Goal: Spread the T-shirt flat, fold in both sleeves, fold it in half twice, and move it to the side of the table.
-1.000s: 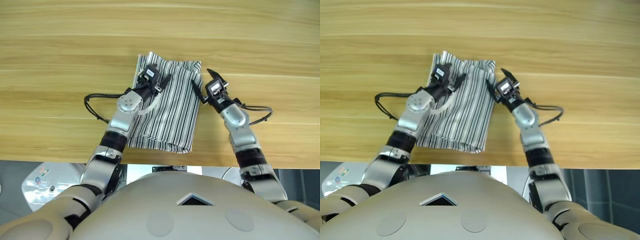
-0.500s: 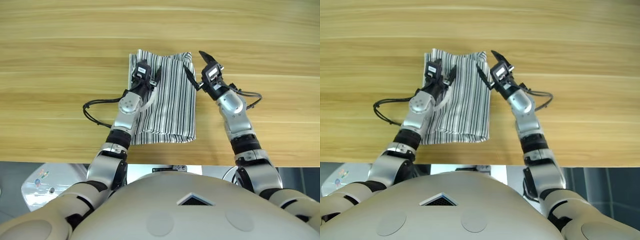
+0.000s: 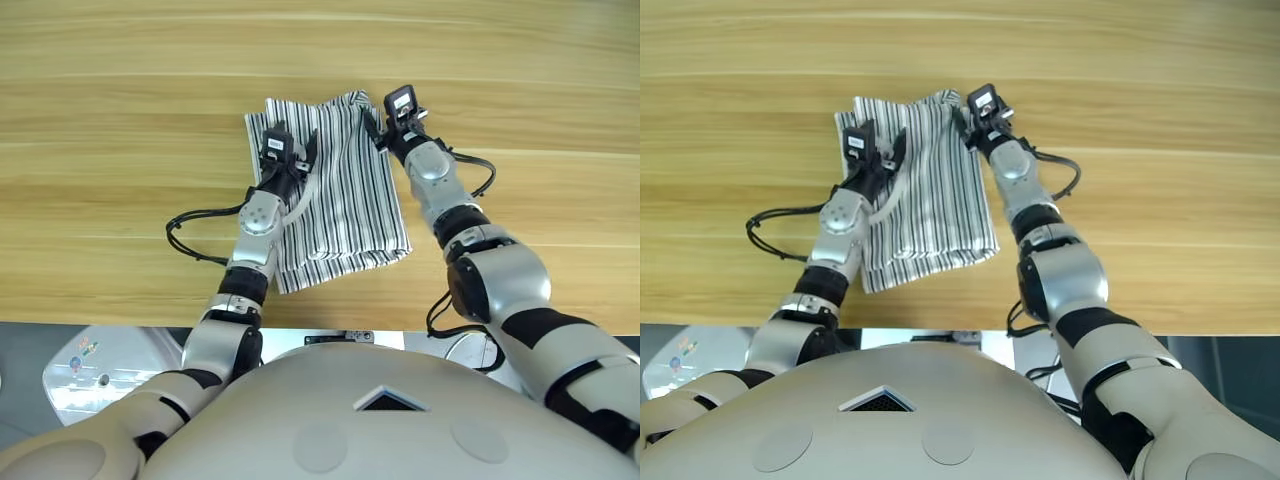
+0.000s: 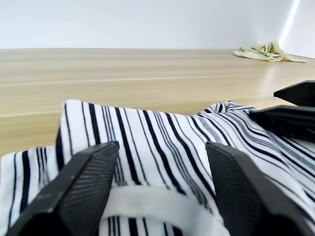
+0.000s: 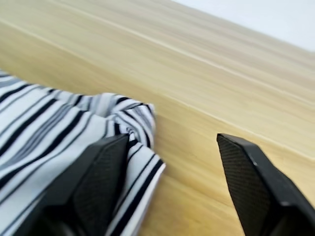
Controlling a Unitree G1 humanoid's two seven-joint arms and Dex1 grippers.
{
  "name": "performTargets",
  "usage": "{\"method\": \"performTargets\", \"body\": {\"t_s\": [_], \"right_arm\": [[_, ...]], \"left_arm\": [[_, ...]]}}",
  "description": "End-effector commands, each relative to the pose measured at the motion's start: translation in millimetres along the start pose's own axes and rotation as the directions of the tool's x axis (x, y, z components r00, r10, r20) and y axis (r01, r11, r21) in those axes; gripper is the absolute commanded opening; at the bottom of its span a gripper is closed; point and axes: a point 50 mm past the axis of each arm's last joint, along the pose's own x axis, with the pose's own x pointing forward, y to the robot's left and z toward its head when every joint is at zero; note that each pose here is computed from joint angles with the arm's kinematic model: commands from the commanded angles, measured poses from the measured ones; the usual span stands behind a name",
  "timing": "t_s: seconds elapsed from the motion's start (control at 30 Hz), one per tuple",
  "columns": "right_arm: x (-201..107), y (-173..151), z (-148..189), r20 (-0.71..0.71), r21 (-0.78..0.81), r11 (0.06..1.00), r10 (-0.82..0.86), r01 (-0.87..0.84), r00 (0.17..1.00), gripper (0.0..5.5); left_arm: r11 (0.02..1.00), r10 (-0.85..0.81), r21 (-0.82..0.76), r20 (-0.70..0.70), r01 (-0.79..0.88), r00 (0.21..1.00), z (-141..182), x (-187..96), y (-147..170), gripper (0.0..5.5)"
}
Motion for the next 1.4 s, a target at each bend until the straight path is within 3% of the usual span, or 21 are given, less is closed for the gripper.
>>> {"method": "performTargets", "body": {"t_s": [0.03, 0.2, 0.4, 0.47, 0.5, 0.6, 0.73, 0.8, 0.87, 0.93, 1.0, 1.1, 1.23, 1.33, 1.4], "right_arm": [[6, -36, 17, -0.045, 0.145, 0.979, -0.138, 0.143, 0.989, 3.22], [4, -35, 14, -0.044, 0.098, 0.984, -0.146, 0.150, 0.988, 3.22], [-21, -41, 12, 0.207, 0.032, 0.995, -0.095, 0.091, 0.974, 3.22], [-43, -43, 6, 0.275, -0.039, 0.996, -0.064, 0.078, 0.959, 3.22], [-61, -43, 0, 0.304, -0.189, 0.979, -0.021, 0.082, 0.952, 3.22], [-106, -54, -20, 0.259, -0.514, 0.851, 0.034, 0.108, 0.965, 3.22], [-145, -84, -34, 0.204, -0.825, 0.537, -0.004, 0.175, 0.979, 3.22], [-165, -89, -41, 0.180, -0.921, 0.361, 0.057, 0.148, 0.982, 3.22], [-179, -90, -48, 0.129, -0.961, 0.260, 0.110, 0.096, 0.986, 3.22], [-195, -85, -56, 0.048, -0.982, 0.189, 0.205, 0.008, 0.978, 3.22], [-210, -77, -57, -0.015, -0.987, 0.149, 0.314, -0.065, 0.949, 3.22], [-214, -68, -50, -0.043, -0.990, 0.105, 0.434, -0.098, 0.900, 3.22], [-210, -55, -39, -0.037, -0.994, 0.066, 0.533, -0.085, 0.845, 3.22], [-208, -44, -33, -0.003, -0.993, 0.096, 0.583, -0.072, 0.813, 3.22], [-204, -42, -33, 0.000, -0.993, 0.092, 0.590, -0.068, 0.808, 3.22]], "left_arm": [[0.990, 0.056, -0.090, -0.438, -0.106, 0.897, -96, -73, -2, 3.26], [0.988, 0.065, -0.099, -0.436, -0.119, 0.897, -95, -69, -4, 3.26], [0.984, 0.121, -0.069, -0.403, -0.162, 0.907, -87, -61, 7, 3.26], [0.987, 0.116, -0.065, -0.326, -0.144, 0.938, -77, -63, 13, 3.26], [0.997, 0.047, -0.053, -0.183, -0.058, 0.982, -58, -67, 13, 3.26], [0.978, -0.177, 0.146, 0.196, 0.150, 0.965, 4, -91, 16, 3.26], [0.872, -0.388, 0.434, 0.329, 0.227, 0.861, 61, -123, 33, 3.26], [0.800, -0.436, 0.563, 0.309, 0.207, 0.845, 84, -137, 51, 3.26], [0.719, -0.414, 0.676, 0.229, 0.162, 0.881, 93, -143, 72, 3.26], [0.537, -0.340, 0.825, 0.020, 0.176, 0.940, 86, -148, 95, 3.26], [0.331, -0.294, 0.891, -0.214, 0.309, 0.932, 68, -154, 106, 3.26], [0.173, -0.387, 0.859, -0.390, 0.482, 0.836, 46, -157, 86, 3.26], [0.067, -0.516, 0.792, -0.493, 0.607, 0.700, 27, -169, 63, 3.26], [-0.008, -0.632, 0.721, -0.541, 0.693, 0.556, 19, -186, 42, 3.26], [-0.032, -0.660, 0.702, -0.549, 0.711, 0.513, 19, -188, 38, 3.26]]}}
